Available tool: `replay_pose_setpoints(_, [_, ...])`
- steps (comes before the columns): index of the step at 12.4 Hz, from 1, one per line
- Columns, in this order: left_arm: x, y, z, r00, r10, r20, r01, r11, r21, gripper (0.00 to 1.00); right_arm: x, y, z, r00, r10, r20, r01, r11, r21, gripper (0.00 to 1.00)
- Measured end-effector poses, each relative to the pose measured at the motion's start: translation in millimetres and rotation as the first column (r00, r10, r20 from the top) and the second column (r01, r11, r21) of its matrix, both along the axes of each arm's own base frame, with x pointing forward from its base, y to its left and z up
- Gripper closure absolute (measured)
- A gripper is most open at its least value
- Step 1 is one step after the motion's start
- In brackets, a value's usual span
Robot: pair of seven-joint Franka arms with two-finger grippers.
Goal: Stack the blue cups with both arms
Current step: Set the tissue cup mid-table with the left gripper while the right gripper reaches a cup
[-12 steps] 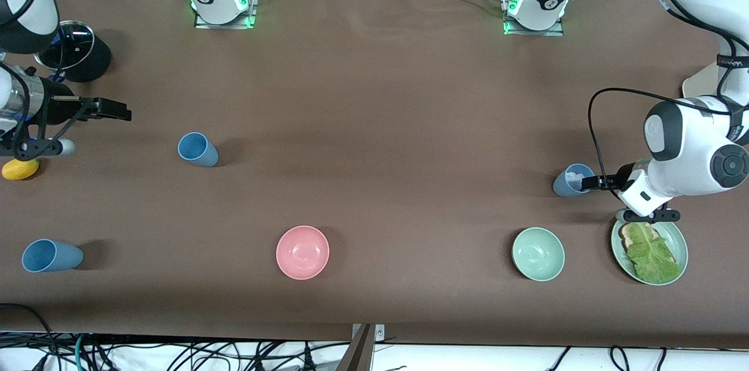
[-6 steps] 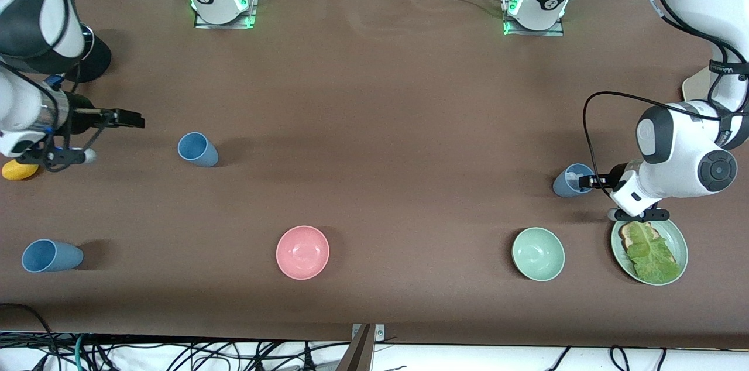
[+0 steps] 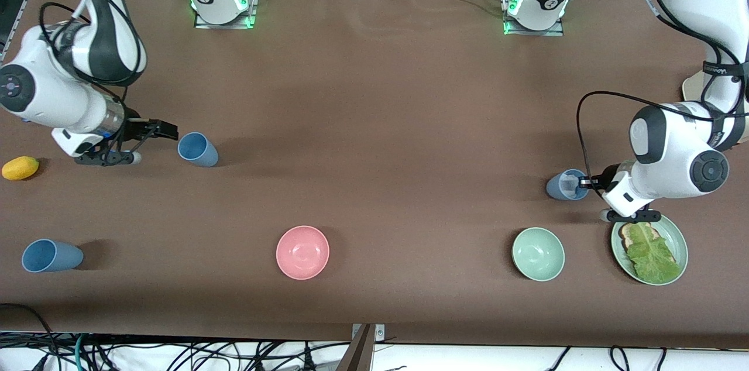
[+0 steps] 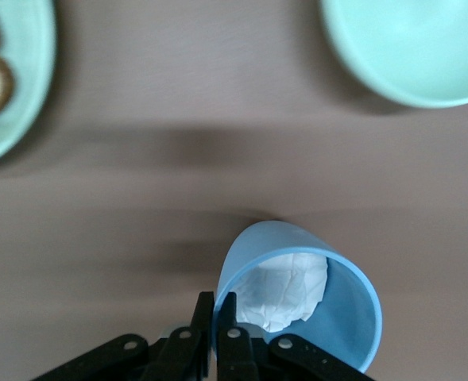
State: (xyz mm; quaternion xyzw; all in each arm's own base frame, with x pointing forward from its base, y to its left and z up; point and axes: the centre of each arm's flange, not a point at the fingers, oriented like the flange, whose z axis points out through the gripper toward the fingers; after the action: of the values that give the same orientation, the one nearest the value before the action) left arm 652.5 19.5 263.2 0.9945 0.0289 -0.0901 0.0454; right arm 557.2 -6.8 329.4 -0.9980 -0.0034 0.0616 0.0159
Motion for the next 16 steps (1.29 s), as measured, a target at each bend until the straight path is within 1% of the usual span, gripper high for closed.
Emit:
replay_pose_setpoints(2, [4, -57, 10, 0.999, 0.05, 0.005, -0.05, 0.998, -0.024, 0.99, -11, 3, -23, 1.0, 0.003, 0.015, -0.003, 1.0, -0.002, 0.0])
replay_pose_setpoints(3, [3, -97, 15, 0.996, 0.085, -0.002, -0.085, 0.996, -0.039, 0.99, -15, 3, -29, 1.0, 0.003, 0.018, -0.003, 1.0, -0.002, 0.0])
replay_pose_setpoints(5, [-7, -180, 28, 0.989, 0.145, -0.019, -0.146, 0.987, -0.062, 0.99, -16, 3, -34, 1.0, 0.007, 0.029, -0.007, 1.0, -0.002, 0.0])
replay_pose_setpoints(8, [-33, -290, 46, 0.978, 0.206, -0.021, -0.206, 0.977, -0.051, 0.99, -13, 1, -47, 0.999, 0.026, 0.044, -0.026, 1.0, -0.002, 0.0])
replay_pose_setpoints(10, [-57, -358, 40, 0.97, 0.245, 0.009, -0.244, 0.968, -0.067, 0.99, -11, -2, -56, 0.998, 0.031, 0.049, -0.031, 1.0, -0.003, 0.03])
replay_pose_setpoints(11, [-69, -385, 31, 0.965, 0.263, 0.012, -0.261, 0.963, -0.071, 0.99, -10, -2, -58, 0.998, 0.032, 0.053, -0.032, 0.999, -0.003, 0.03])
replay_pose_setpoints(12, [-79, -403, 21, 0.962, 0.272, 0.005, -0.271, 0.96, -0.067, 0.99, -10, -2, -60, 0.998, 0.032, 0.054, -0.032, 0.999, -0.004, 0.11])
replay_pose_setpoints(13, [-85, -413, 12, 0.963, 0.271, 0.0, -0.271, 0.961, -0.058, 0.99, -10, -2, -60, 0.998, 0.032, 0.054, -0.032, 0.999, -0.004, 0.12])
replay_pose_setpoints(14, [-87, -416, 5, 0.965, 0.261, 0.003, -0.261, 0.964, -0.048, 0.99, -10, -2, -61, 0.998, 0.032, 0.054, -0.032, 0.999, -0.004, 0.22])
replay_pose_setpoints(16, [-84, -412, 1, 0.967, 0.254, 0.018, -0.254, 0.967, -0.031, 0.99, -10, -2, -61, 0.998, 0.032, 0.053, -0.032, 0.999, -0.004, 0.48])
